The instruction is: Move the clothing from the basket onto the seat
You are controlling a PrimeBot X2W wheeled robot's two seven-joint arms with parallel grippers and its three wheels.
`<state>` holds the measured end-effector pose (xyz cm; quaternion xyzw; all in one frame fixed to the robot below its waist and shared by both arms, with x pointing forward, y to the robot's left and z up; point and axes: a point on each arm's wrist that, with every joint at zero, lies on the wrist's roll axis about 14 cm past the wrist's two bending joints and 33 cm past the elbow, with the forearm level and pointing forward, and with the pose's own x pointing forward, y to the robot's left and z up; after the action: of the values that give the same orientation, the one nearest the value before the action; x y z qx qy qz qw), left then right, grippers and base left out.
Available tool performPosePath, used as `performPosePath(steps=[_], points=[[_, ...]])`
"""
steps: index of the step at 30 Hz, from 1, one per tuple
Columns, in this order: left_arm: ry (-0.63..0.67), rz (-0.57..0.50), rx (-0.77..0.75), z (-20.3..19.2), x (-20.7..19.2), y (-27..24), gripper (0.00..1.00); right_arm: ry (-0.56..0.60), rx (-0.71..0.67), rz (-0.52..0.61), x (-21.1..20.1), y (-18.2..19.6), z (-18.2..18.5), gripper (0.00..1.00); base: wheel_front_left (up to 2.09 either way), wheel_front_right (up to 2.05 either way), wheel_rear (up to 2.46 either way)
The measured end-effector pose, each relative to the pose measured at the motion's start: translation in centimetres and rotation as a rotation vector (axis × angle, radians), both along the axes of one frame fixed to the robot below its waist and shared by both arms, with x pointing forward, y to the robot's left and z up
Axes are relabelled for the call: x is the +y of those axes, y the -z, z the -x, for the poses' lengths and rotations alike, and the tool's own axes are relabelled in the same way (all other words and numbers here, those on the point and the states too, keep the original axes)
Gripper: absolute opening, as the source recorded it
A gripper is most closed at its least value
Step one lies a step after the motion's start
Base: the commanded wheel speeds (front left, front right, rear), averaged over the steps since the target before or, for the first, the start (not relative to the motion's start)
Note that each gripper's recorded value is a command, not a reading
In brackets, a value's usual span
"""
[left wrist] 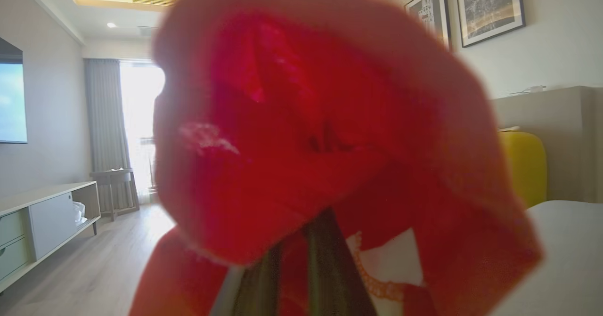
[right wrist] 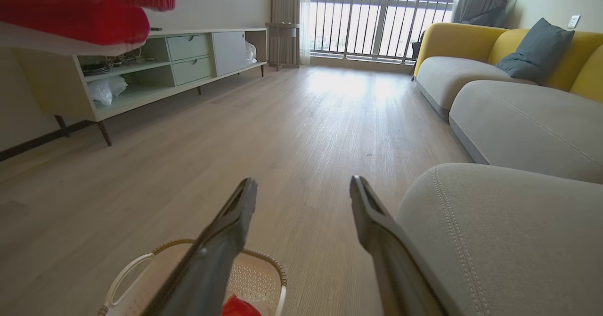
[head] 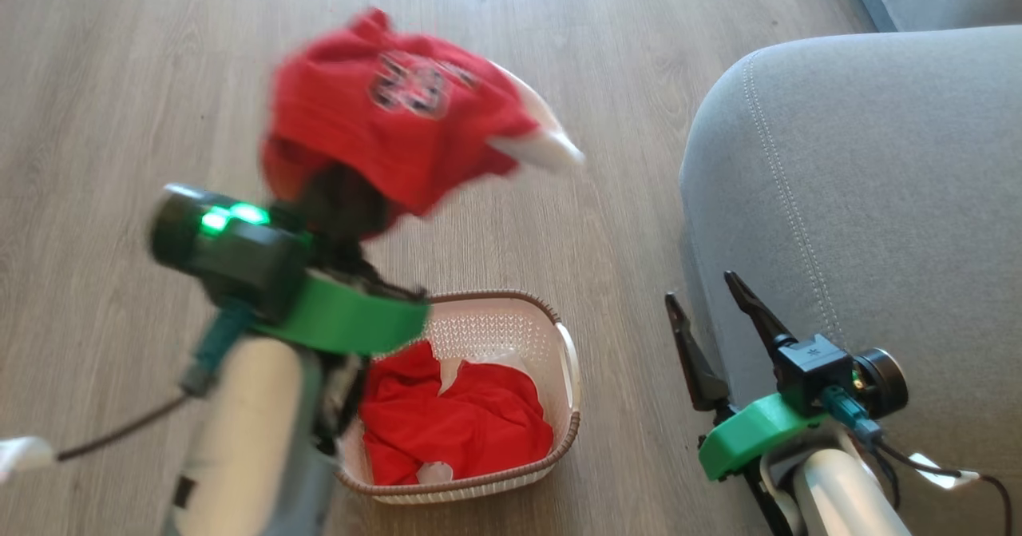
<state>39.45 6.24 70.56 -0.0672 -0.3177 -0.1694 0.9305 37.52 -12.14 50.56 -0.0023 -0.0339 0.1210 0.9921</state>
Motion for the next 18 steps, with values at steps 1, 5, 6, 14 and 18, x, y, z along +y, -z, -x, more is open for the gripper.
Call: performPosePath(steps=[1,5,6,14,18], points=[[0.02,-0.008,0.007,0.3,-0.6,0.3,0.0,-0.007,-0.006,0.0,0.2,-0.2,0.0,1.0,0.0,0.0,0.0],[0.075,-0.03,0.055,1.2,-2.4,2.2,0.0,-0.018,-0.013,0.005,0.6,-0.3,0.4,1.0,0.0,0.0,0.0],[0.083,-0.028,0.067,1.4,-2.7,2.5,0.0,-0.02,-0.009,0.007,0.7,-0.2,0.5,1.0,0.0,0.0,0.0],[0.098,-0.02,0.106,1.5,-3.1,3.6,0.0,-0.029,-0.014,0.01,1.0,-0.2,0.4,1.0,0.0,0.0,0.0],[0.096,-0.014,0.118,1.4,-3.0,3.9,0.0,-0.034,-0.03,0.026,1.1,-0.7,0.3,1.0,0.0,0.0,0.0]])
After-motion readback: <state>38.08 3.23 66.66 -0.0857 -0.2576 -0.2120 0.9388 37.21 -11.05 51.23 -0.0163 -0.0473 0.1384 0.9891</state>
